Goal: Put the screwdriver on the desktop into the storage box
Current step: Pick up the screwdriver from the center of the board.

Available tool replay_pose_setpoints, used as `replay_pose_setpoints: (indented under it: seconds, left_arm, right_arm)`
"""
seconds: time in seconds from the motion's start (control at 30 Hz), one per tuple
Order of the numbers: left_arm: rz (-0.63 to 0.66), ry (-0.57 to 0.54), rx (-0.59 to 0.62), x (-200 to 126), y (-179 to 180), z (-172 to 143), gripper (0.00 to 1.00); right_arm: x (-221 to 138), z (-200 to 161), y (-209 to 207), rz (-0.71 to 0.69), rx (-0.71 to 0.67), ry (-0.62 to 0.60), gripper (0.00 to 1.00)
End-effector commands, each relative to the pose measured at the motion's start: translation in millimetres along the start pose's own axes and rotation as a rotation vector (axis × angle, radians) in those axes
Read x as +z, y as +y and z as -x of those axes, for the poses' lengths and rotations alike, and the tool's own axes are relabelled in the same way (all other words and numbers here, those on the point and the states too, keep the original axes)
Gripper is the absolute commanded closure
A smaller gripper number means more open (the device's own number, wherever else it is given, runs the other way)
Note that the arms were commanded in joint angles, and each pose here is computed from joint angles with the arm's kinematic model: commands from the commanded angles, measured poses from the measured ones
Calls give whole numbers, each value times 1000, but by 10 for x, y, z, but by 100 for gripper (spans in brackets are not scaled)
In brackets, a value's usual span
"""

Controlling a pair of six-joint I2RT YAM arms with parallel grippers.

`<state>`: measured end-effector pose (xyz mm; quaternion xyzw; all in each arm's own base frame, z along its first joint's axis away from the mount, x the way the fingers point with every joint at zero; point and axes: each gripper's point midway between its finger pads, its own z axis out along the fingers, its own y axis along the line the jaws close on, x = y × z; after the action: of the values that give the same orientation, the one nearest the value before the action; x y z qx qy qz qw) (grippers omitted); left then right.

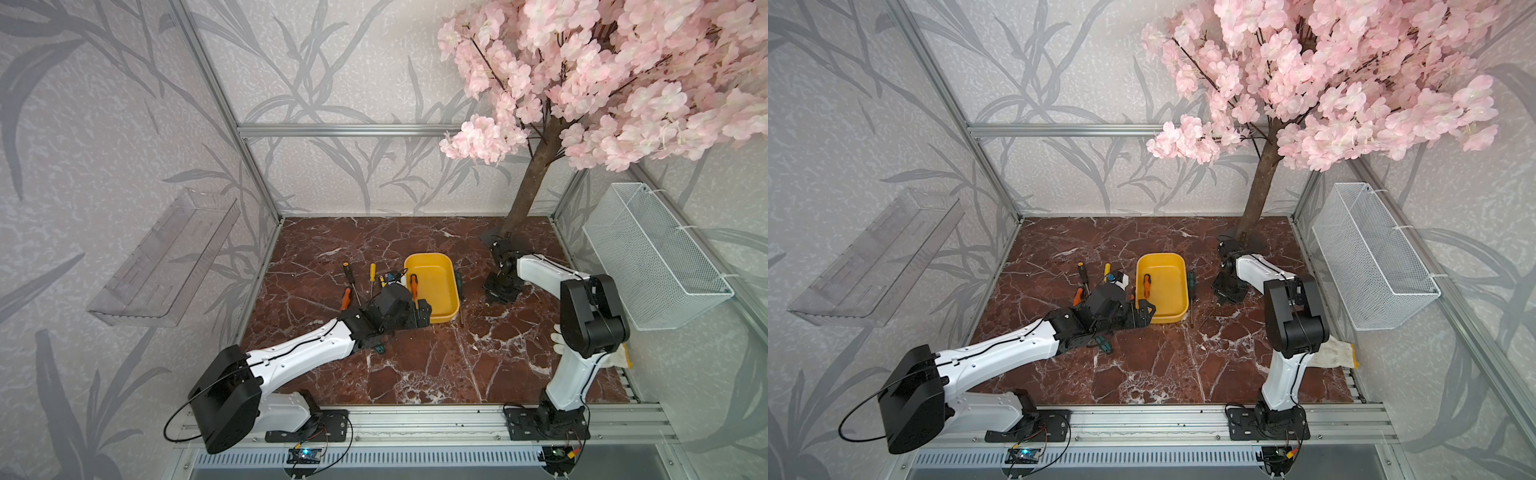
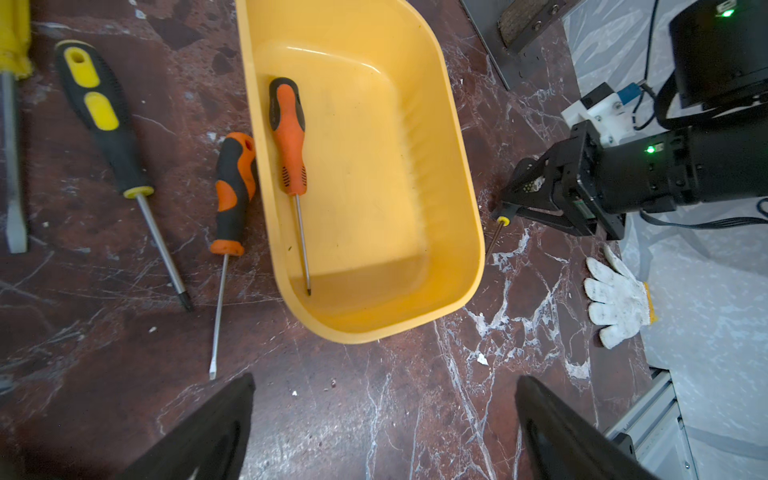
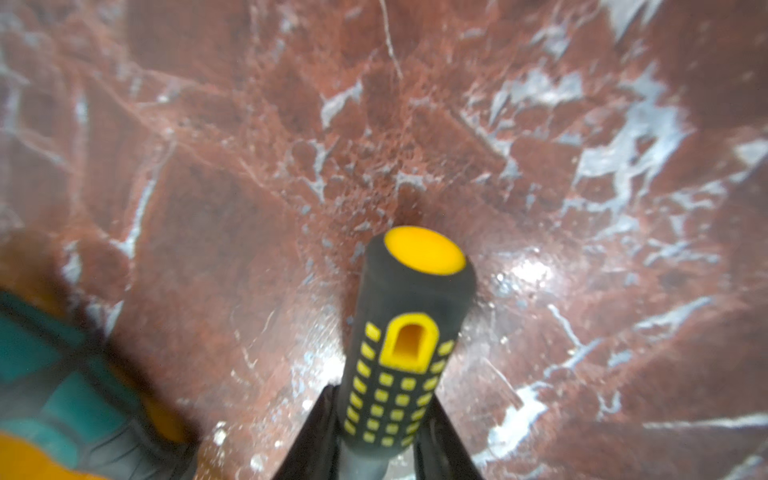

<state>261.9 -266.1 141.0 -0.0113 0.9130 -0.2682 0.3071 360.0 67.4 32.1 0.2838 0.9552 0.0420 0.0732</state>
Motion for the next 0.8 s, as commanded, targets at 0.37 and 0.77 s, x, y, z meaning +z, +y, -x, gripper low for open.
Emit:
replay_pose_setpoints:
  seconds: [0.37,0.77]
  left_arm:
    - [74,-95,-117,-199,461,270,0]
    - [136,-159,-189,-455,883,371,0]
  right_arm:
    - [-880,101,389,111,-142,-144,72]
    - [-1366,-116,1173,188,-380,-194,72]
